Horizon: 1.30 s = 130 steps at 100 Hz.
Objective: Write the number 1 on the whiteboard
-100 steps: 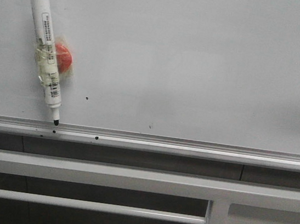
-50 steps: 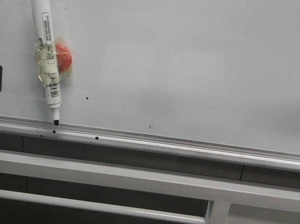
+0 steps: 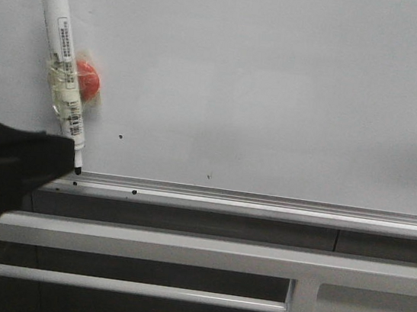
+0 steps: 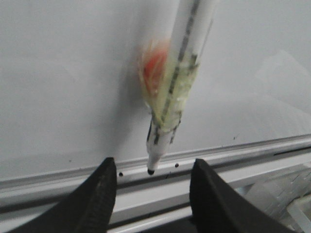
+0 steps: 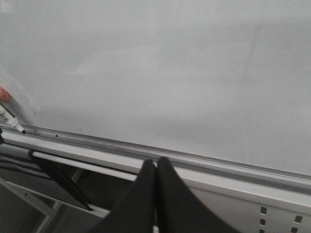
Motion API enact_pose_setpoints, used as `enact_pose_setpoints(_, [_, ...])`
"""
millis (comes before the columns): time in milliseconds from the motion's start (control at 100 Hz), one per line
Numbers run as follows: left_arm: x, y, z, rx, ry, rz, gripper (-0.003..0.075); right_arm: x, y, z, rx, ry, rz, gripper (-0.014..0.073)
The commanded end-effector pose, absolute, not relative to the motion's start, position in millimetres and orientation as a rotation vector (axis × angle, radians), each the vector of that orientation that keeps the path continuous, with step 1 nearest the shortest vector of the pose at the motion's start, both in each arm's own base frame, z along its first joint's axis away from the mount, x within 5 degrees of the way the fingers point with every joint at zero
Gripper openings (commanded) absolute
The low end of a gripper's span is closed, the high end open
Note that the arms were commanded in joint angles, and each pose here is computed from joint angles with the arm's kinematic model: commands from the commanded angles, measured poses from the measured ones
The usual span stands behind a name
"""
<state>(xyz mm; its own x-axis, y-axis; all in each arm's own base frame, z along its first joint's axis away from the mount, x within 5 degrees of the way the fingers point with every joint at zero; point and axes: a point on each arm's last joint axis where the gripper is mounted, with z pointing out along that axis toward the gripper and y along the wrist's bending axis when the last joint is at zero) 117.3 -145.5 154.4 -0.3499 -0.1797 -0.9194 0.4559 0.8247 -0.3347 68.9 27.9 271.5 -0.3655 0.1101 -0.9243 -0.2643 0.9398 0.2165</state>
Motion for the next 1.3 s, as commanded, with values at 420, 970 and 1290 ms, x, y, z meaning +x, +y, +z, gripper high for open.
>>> enact_pose_setpoints(420, [133,-170,172,0.026,1.591,-0.801,0.0314,73,25,291,-0.117,1.785,0.342,-0.0052])
enact_pose_setpoints(970, [150,-171,182,-0.012,1.536,-0.745,0.0214,74,25,293,-0.110,1.768,0.337,-0.0052])
enact_pose_setpoints(1290, [143,-183,184,0.128,1.515,-0.833,-0.0020,73,28,292,-0.159,1.775,0.369,-0.0052])
